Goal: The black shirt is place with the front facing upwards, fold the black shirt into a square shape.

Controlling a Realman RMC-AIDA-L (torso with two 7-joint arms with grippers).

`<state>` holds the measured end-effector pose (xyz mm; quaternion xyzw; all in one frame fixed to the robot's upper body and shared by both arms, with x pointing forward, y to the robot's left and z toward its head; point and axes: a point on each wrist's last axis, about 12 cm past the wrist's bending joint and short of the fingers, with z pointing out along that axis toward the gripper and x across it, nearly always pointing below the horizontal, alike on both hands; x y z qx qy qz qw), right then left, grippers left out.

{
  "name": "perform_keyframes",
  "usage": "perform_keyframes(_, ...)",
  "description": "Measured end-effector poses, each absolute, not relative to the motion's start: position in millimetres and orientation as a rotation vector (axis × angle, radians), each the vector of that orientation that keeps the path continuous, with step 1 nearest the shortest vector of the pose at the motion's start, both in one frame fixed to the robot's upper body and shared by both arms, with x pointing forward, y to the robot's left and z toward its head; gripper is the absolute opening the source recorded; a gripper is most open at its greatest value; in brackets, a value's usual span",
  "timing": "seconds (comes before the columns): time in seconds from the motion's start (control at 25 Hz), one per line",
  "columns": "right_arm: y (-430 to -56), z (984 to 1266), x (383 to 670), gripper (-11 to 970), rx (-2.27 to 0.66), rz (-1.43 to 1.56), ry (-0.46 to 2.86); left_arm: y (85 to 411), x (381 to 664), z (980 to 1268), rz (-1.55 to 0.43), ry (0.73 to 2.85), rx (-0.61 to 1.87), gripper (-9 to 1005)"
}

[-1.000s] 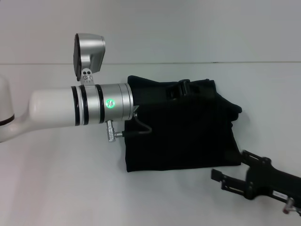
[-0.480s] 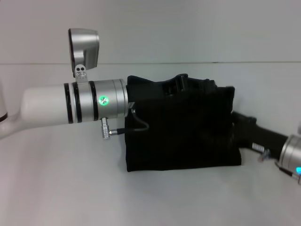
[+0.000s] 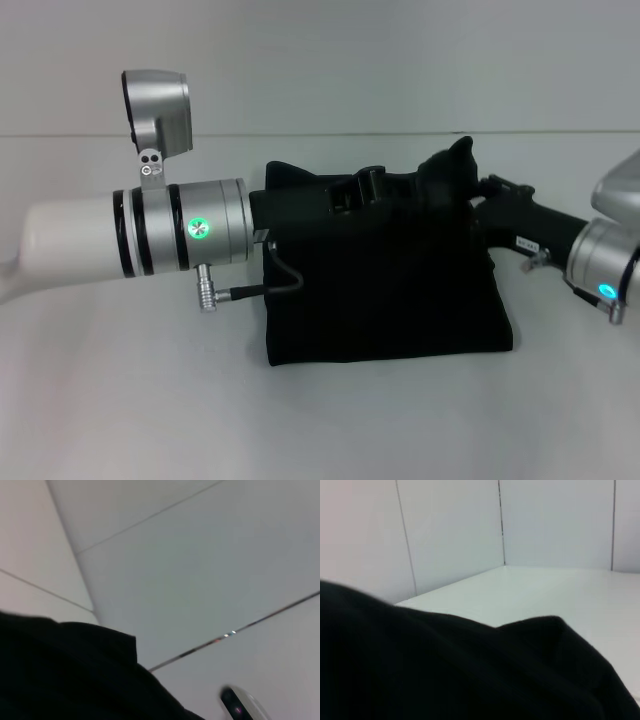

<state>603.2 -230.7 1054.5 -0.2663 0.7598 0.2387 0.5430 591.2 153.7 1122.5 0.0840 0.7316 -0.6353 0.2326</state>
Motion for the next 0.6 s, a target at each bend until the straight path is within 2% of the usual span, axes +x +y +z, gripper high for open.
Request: perform_keyframes(0.6, -208.5, 1076.5, 625.7, 838, -0.610, 0.583, 1.740, 143.1, 585.5, 1127.8, -1.762, 1.944, 0.391, 51)
